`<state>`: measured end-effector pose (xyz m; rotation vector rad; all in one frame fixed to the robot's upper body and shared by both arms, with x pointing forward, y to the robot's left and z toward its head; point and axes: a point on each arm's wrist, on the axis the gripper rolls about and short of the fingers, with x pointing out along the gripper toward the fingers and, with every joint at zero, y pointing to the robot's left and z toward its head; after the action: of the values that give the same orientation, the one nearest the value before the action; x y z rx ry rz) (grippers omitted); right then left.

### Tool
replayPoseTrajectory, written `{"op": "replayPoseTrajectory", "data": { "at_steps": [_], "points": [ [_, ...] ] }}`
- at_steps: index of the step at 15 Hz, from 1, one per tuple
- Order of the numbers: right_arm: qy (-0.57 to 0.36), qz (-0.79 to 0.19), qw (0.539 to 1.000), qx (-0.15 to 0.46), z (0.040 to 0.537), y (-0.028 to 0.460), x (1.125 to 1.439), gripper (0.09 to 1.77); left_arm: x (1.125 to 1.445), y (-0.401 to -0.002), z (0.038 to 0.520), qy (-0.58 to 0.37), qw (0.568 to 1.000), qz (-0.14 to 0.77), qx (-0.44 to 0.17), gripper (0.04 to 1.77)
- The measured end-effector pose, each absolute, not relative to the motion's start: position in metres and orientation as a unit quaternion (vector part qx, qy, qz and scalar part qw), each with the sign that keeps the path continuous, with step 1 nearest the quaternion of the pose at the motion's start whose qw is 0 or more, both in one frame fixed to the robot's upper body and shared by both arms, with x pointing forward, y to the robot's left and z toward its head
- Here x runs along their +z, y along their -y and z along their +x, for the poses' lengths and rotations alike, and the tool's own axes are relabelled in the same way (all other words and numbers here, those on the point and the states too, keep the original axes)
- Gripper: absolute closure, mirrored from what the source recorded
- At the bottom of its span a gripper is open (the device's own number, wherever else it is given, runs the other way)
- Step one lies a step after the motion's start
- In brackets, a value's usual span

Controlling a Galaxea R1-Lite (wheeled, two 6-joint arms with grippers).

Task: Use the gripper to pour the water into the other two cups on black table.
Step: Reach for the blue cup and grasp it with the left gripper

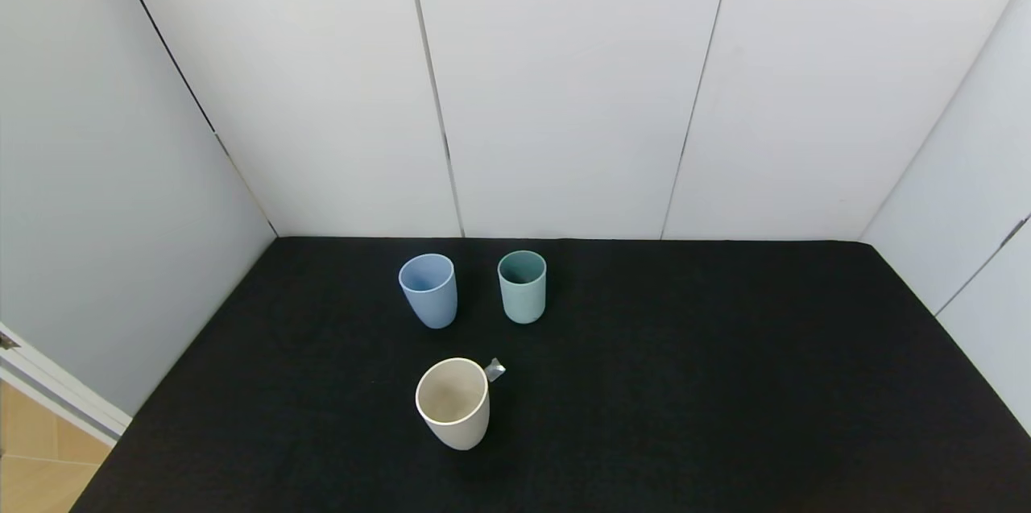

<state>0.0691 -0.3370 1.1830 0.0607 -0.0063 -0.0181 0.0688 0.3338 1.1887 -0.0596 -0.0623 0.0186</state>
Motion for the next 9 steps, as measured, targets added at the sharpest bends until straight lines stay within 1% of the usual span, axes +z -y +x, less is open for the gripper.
{"op": "replayPoseTrajectory", "data": {
  "at_steps": [6,9],
  "points": [
    [0.003,0.031,0.999,-0.009,0.069,0.337,1.183,0.15,1.189,-0.334,0.069,0.032,0.999,-0.025,0.003,0.09],
    [0.003,0.031,0.999,-0.009,0.069,0.337,1.183,0.15,1.205,-0.332,0.063,0.041,0.998,-0.039,-0.021,0.09]
  ]
}}
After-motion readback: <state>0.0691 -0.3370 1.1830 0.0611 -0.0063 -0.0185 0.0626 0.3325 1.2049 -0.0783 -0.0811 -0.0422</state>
